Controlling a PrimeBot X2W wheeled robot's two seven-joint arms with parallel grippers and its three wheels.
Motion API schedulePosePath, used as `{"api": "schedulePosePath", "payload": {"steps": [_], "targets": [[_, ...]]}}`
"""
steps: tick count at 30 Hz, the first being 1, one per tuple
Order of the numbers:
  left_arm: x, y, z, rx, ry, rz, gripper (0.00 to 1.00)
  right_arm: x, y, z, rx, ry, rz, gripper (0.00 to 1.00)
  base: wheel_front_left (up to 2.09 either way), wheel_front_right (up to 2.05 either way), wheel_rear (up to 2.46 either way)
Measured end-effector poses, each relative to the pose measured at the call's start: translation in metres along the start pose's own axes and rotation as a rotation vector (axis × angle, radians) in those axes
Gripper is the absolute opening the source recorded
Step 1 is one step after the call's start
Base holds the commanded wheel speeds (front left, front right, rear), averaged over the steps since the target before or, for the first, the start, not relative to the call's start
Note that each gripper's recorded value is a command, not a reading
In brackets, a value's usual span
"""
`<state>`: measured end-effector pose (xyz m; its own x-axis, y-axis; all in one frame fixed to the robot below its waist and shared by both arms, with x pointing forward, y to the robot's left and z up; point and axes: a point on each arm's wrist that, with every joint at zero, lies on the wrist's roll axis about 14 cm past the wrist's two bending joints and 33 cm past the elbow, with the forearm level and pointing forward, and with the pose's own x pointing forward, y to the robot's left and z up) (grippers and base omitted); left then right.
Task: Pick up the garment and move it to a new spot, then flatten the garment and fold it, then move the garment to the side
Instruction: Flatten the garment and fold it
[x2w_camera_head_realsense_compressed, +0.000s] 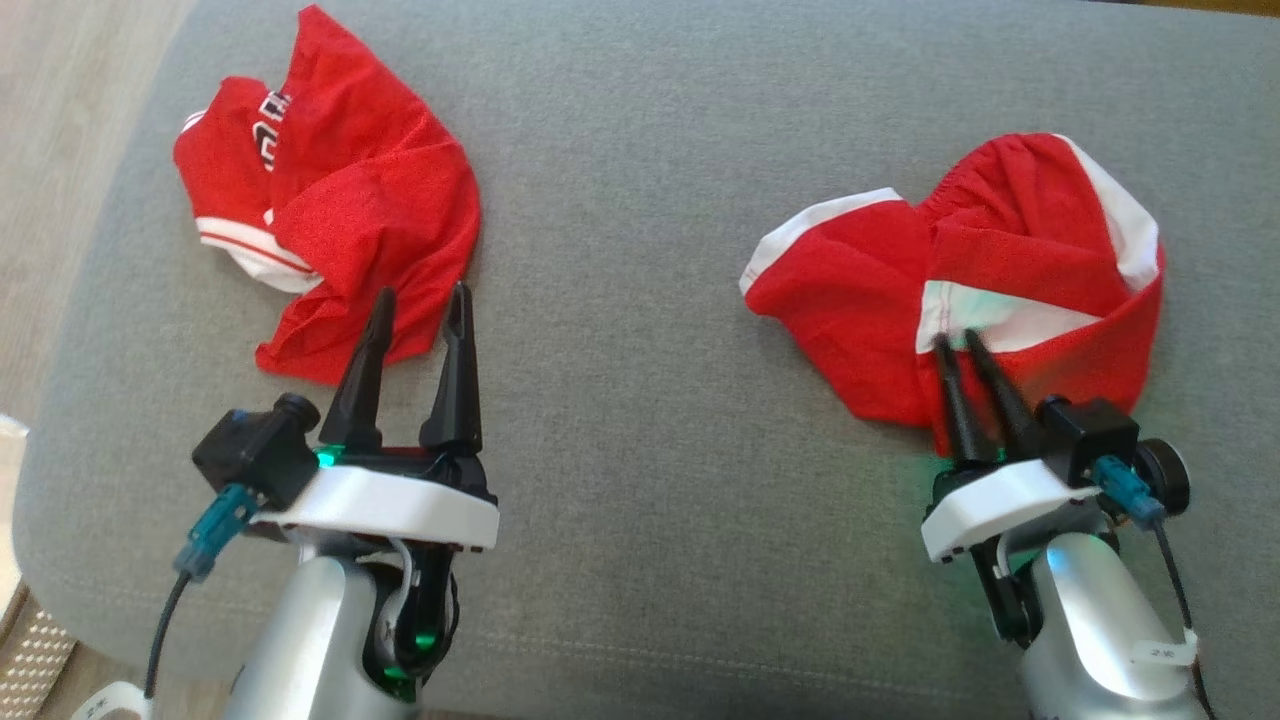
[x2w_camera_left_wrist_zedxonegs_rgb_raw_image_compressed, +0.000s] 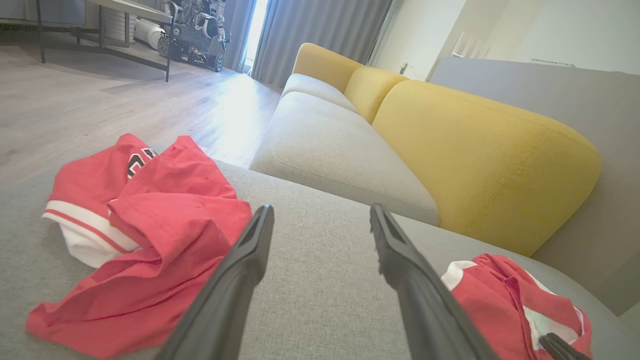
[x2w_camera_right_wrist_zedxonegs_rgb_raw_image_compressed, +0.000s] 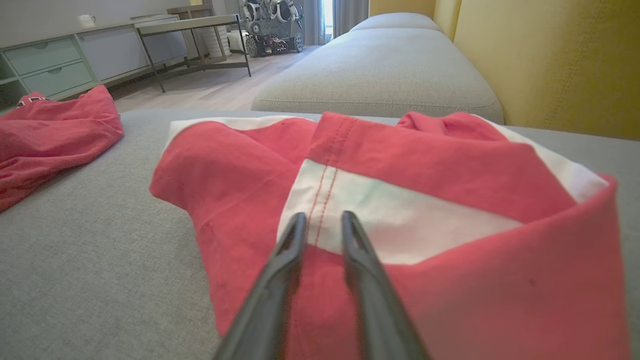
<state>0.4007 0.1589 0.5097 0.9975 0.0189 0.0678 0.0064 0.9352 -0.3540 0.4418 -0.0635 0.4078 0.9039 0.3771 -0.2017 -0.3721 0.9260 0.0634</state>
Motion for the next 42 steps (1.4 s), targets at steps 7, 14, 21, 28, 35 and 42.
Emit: {"api": "schedulePosePath", "payload": {"steps": [7, 14, 21, 28, 35, 42], "targets": [[0.002, -0.01, 0.002, -0.007, -0.006, -0.029, 1.0, -0.008, -0.01, 0.002, -0.007, 0.0, -0.032, 0.0, 0.0, 0.0, 0.0], [0.002, -0.018, 0.007, -0.013, -0.023, -0.051, 1.0, -0.013, -0.017, 0.04, -0.016, -0.116, -0.057, 0.0, 0.0, 0.0, 0.0], [0.002, -0.02, 0.009, -0.02, -0.027, -0.056, 1.0, -0.029, -0.023, 0.056, -0.017, -0.177, -0.086, 0.0, 0.0, 0.0, 0.0], [-0.008, -0.029, 0.001, -0.025, 0.0, -0.085, 1.0, -0.068, -0.049, 0.112, -0.044, -0.363, -0.186, 0.56, 0.0, 0.0, 0.0], [-0.021, -0.038, -0.014, 0.011, 0.046, -0.135, 1.0, -0.105, -0.061, 0.098, -0.02, -0.343, -0.257, 1.0, 0.0, 0.0, 0.0], [-0.034, -0.037, -0.023, 0.005, 0.075, -0.127, 1.0, -0.119, -0.063, 0.098, -0.012, -0.35, -0.276, 1.0, 0.0, 0.0, 0.0]]}}
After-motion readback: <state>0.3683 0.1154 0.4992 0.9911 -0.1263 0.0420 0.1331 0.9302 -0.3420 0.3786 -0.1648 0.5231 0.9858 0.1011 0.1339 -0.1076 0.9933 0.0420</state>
